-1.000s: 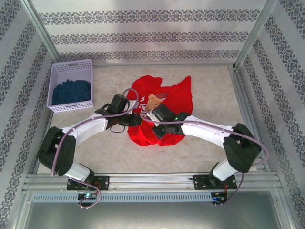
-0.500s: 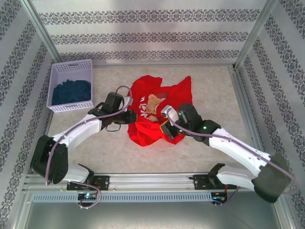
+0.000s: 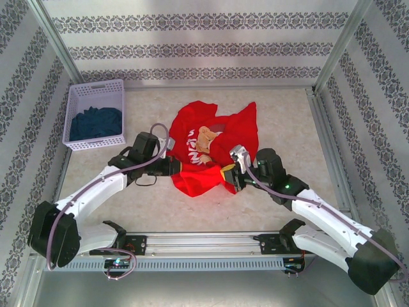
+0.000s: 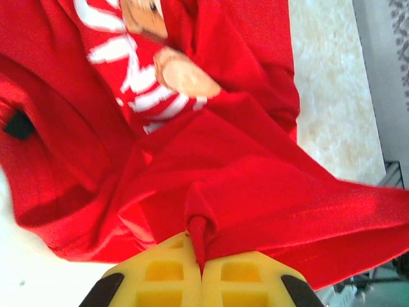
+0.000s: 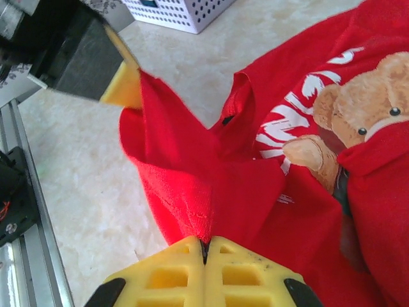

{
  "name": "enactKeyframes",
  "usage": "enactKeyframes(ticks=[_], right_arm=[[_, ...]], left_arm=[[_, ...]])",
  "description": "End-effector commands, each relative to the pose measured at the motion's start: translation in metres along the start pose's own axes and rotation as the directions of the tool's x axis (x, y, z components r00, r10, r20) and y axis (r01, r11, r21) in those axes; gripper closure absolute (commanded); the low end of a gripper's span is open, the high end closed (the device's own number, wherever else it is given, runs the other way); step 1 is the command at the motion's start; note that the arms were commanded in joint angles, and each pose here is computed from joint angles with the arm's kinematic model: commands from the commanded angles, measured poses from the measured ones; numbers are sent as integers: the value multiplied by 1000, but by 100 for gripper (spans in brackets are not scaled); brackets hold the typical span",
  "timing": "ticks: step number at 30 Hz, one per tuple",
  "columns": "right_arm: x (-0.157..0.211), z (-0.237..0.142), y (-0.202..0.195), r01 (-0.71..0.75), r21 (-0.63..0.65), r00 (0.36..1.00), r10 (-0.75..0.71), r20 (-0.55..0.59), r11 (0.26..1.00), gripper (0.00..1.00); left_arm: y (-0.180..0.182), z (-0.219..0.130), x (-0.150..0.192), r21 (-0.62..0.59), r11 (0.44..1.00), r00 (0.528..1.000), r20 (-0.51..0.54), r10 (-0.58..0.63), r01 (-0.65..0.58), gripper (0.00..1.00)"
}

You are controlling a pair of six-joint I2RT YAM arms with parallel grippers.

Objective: Fold the inside-out t-shirt
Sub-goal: Adjust the T-shirt at the center of the table.

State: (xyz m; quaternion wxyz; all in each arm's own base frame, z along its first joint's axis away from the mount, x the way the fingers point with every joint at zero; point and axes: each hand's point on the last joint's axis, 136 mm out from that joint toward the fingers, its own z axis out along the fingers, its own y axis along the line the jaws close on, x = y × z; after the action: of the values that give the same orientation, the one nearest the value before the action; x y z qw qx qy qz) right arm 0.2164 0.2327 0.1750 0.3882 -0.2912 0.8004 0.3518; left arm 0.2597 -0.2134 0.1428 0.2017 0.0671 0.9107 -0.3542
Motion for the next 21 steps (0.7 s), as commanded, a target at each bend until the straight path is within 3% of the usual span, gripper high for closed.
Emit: enactKeyframes(ticks=[1,7,14,21], right_arm=[[-1,6,-21,-99,77,995,97,21,992,100],[15,22,-62,-265,189,958,281,-60,945,100],[18,32,-75,-291,202,945,314,-94,935,100],[13,29,-81,-313,201,939,335,-85,928,100]], left_arm=[[-3,15,17,31,999,994,-102,-30,33,96],[9,34,-9,-33,999,997,-66,-41,39,90],[11,25,-36,-24,1000,1000,25,-16,17,66],[4,21,-35,51,992,991,80,108,-112,44]])
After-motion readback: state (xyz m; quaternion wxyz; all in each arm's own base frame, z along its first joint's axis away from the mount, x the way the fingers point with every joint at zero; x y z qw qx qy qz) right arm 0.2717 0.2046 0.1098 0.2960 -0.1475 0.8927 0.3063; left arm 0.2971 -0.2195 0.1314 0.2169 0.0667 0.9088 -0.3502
